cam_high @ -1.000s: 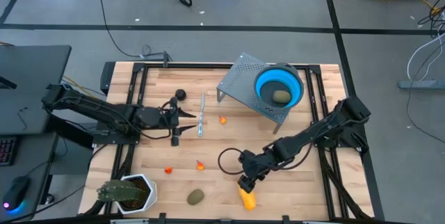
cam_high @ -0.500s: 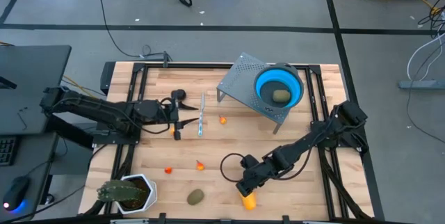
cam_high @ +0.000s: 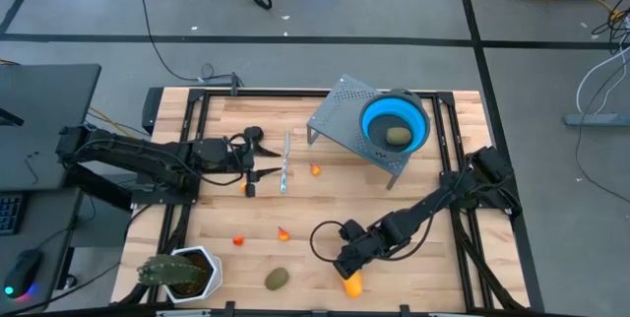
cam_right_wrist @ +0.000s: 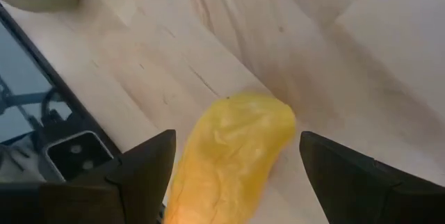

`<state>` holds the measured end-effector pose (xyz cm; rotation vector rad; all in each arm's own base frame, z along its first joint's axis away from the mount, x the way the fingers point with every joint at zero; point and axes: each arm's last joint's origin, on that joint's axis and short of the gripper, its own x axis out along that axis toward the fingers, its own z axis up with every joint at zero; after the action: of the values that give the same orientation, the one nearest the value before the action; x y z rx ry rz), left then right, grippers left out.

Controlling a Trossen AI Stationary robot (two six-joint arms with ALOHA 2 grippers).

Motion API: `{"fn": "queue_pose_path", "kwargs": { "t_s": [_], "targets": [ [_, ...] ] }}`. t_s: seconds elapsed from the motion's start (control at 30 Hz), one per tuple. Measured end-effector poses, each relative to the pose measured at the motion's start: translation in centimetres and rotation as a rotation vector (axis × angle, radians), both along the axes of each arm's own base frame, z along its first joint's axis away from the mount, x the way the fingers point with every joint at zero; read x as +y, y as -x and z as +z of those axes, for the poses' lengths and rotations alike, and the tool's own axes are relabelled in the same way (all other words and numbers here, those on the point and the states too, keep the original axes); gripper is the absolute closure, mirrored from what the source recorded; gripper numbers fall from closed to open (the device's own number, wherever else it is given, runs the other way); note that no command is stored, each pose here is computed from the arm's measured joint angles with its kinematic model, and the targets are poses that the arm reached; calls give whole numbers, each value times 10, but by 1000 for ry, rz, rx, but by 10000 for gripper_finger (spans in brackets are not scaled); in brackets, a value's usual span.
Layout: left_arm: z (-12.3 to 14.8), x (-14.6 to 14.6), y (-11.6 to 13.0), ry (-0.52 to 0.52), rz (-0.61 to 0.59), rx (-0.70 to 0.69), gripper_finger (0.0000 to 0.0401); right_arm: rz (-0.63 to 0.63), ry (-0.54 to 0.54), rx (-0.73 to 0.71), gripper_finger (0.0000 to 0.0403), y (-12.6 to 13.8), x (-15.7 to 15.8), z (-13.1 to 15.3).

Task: Pick & Place Fruit
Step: Put the yellow mango in the blue strainer bowl on the shelf

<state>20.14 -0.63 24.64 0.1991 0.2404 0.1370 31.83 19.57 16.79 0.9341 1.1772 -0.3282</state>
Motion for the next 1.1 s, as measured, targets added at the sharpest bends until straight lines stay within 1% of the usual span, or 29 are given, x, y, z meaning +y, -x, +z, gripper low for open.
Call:
{"fn": "queue_pose_path", "kwargs": {
  "t_s": [0.17,0.27,0.37,0.57,0.73,0.97,1.1],
  "targets": [
    [-4,0,1,57,7,32,232,-1,45,15,87,4,0,-2],
    [-9,0,2,97,19,80,232,21,61,-2,87,2,1,-3],
    [-12,0,4,130,32,111,232,54,77,3,87,0,2,-12],
    [-17,-1,6,187,55,150,232,125,54,36,87,-3,7,-28],
    [-17,-4,6,199,45,151,232,139,48,100,87,0,4,-29],
    [-17,-5,6,201,38,150,232,137,-27,173,87,4,4,-29],
    [-17,-6,6,188,33,152,232,140,-34,186,87,5,4,-29]
  ]
}}
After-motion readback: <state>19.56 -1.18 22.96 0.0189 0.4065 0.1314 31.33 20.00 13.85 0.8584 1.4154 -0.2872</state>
